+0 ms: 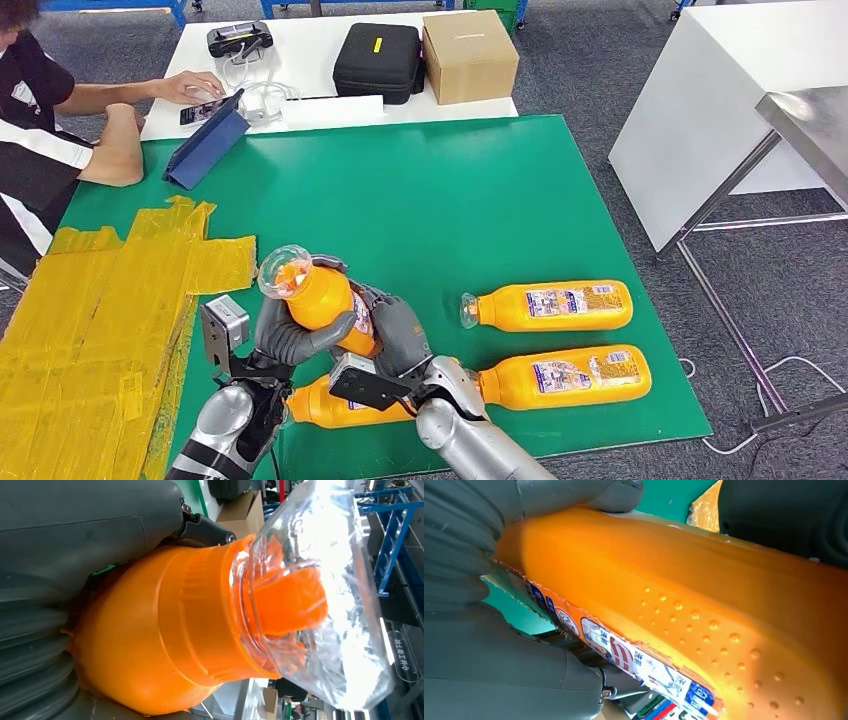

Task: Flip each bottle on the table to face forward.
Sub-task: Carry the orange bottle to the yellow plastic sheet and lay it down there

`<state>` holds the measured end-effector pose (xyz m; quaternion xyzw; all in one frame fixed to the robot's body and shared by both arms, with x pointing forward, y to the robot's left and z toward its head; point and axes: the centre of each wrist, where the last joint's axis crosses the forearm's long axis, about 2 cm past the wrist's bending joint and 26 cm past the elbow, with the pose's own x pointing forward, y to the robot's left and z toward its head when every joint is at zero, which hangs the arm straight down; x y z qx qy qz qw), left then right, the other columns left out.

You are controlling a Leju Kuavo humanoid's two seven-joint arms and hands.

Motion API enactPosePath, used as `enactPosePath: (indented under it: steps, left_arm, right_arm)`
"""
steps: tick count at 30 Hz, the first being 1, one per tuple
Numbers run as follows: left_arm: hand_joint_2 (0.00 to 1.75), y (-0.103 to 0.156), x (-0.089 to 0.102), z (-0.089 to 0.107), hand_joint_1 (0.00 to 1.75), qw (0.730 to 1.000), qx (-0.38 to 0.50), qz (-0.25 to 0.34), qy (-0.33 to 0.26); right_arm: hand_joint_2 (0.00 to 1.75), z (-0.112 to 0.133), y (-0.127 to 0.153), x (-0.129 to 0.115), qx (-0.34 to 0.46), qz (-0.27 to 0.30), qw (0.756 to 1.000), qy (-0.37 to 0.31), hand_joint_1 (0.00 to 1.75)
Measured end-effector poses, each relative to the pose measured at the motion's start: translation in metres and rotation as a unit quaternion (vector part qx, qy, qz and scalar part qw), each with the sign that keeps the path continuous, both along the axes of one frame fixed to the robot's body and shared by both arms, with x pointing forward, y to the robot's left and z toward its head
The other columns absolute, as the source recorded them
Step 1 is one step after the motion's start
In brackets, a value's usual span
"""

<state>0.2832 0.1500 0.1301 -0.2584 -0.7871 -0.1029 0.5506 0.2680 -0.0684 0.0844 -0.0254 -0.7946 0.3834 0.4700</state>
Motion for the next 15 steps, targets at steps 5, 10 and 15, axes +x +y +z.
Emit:
enactPosePath:
  steps: [5,10,15]
  left_arm:
    - [1.75,0.000,0.001,0.001,1.75,1.000,0.003,0.008,-0.007]
    - [1.75,0.000,0.002,0.004,1.75,1.000,0.003,0.014,-0.016]
    - [1.75,0.003,0.002,0.011,1.75,0.997,0.012,0.056,-0.049]
  right_arm:
    - [1.75,0.003,0.001,-0.006,0.028,-0.008,1.000,-0.006,1.75]
    - [1.75,0.009,0.000,-0.010,0.047,-0.015,0.999,-0.012,0.00]
    - [1.75,0.022,-0.001,-0.014,0.096,-0.033,0.994,-0.030,0.00]
